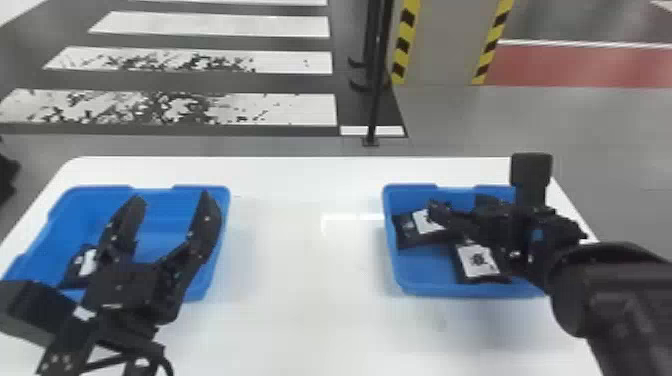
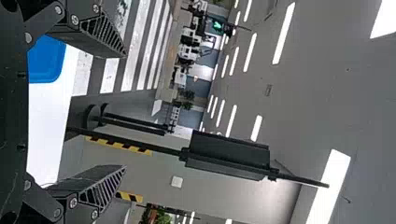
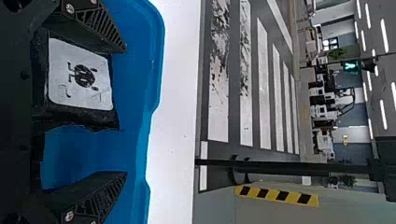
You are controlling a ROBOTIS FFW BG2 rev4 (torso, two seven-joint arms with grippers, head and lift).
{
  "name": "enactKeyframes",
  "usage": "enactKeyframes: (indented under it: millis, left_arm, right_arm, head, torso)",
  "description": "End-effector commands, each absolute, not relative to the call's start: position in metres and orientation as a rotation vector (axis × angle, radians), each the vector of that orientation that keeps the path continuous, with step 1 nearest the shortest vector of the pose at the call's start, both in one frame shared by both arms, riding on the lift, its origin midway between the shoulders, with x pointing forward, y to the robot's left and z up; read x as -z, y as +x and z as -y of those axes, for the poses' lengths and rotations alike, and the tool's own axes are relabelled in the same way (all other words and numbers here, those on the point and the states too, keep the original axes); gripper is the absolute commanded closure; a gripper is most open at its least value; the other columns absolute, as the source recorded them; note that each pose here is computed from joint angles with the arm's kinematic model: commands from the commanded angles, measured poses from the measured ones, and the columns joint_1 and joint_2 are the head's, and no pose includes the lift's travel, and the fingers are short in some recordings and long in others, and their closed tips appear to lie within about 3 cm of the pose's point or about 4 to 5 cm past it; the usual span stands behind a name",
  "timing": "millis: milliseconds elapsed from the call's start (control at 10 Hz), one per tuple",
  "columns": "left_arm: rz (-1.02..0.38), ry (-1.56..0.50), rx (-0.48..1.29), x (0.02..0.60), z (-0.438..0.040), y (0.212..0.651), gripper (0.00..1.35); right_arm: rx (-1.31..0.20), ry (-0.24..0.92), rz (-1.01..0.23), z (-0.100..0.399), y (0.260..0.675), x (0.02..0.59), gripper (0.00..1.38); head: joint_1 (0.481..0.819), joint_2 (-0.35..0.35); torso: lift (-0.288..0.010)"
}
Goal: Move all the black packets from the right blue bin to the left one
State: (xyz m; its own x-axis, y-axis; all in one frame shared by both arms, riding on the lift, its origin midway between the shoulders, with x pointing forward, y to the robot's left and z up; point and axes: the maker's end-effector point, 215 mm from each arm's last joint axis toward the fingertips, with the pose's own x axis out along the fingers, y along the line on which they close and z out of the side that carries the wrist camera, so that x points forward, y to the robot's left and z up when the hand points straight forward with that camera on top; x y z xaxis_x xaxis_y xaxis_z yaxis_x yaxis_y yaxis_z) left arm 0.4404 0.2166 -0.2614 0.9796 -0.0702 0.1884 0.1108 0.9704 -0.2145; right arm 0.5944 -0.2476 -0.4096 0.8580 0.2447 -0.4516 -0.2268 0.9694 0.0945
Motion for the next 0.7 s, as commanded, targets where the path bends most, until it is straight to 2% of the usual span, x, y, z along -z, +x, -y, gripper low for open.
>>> enactKeyframes:
  millis: [0, 200, 600]
  left_arm:
    - [0.179, -0.227, 0.087, 0.262, -0.219, 0.440, 0.22]
    - [0.180, -0.226, 0.087, 0.262, -0.220, 0.440, 0.22]
    - [0.179, -0.230, 0.086, 0.262, -0.222, 0.440, 0.22]
  right_arm:
    - [-0.280, 0.027, -0.500, 0.230, 0.599, 0.418, 0.10]
    - [-0.313, 0.022, -0.531, 0.212, 0.593, 0.426, 0.11]
    - [-0.278, 0.011, -0.592, 0.228, 0.585, 0.446, 0.20]
  head:
    - [0.695, -0.038]
    - [0.695, -0.010]
    - [0.695, 0.004]
  torso:
    - [-0.168]
    - [-0.168]
    - [-0.168]
